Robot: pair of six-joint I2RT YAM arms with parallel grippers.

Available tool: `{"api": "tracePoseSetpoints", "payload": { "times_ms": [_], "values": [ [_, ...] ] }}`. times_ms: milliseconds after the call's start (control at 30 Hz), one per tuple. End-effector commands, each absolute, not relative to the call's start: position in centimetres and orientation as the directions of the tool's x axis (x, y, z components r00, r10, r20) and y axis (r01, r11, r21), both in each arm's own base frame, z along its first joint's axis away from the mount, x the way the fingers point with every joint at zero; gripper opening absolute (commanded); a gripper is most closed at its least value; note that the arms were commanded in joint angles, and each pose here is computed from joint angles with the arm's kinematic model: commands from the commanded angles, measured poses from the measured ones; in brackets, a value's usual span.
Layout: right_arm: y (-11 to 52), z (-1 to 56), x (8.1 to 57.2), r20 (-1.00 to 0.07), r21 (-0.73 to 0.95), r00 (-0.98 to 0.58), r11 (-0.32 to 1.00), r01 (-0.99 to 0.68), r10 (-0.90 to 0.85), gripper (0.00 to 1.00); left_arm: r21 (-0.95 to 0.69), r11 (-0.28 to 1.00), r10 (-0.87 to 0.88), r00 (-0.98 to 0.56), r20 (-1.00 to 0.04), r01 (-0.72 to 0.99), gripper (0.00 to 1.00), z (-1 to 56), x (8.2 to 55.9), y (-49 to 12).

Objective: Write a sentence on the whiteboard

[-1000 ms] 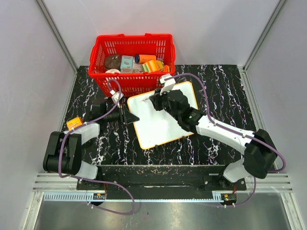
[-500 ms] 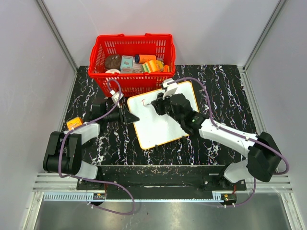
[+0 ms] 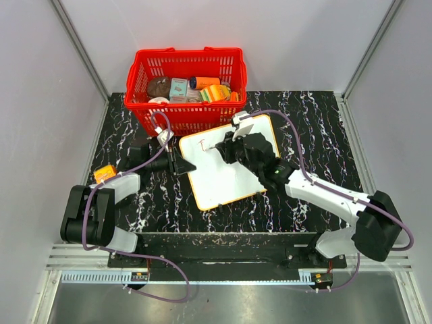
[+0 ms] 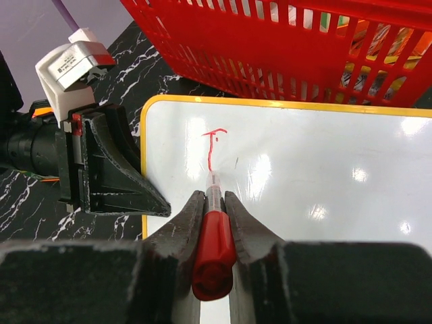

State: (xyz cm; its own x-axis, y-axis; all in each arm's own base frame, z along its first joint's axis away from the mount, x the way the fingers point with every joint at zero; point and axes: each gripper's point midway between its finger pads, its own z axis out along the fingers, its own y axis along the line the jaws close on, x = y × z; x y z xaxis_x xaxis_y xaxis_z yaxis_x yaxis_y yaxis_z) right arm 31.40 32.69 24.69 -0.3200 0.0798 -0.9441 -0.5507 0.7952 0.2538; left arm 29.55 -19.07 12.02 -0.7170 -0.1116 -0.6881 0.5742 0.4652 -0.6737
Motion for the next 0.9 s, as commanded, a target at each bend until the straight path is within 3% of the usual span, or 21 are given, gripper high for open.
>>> {"api": "tracePoseSetpoints", "payload": {
  "times_ms": [0,867],
  "values": [
    [32.0,28.3,31.9,-0.955,0.265,-0.26,0.803,-0.534,0.142,0.0,-0.592,0.498,-0.06,-0.655,-0.753,0.634,0.0,10.9,29.7,-19.1],
    [32.2,27.3,34.2,-0.956,0.243,-0.262,0.855,-0.459,0.132,0.0,-0.592,0.497,-0.056,-0.657,-0.752,0.635,0.0,10.8,29.6,-19.2]
  ]
}}
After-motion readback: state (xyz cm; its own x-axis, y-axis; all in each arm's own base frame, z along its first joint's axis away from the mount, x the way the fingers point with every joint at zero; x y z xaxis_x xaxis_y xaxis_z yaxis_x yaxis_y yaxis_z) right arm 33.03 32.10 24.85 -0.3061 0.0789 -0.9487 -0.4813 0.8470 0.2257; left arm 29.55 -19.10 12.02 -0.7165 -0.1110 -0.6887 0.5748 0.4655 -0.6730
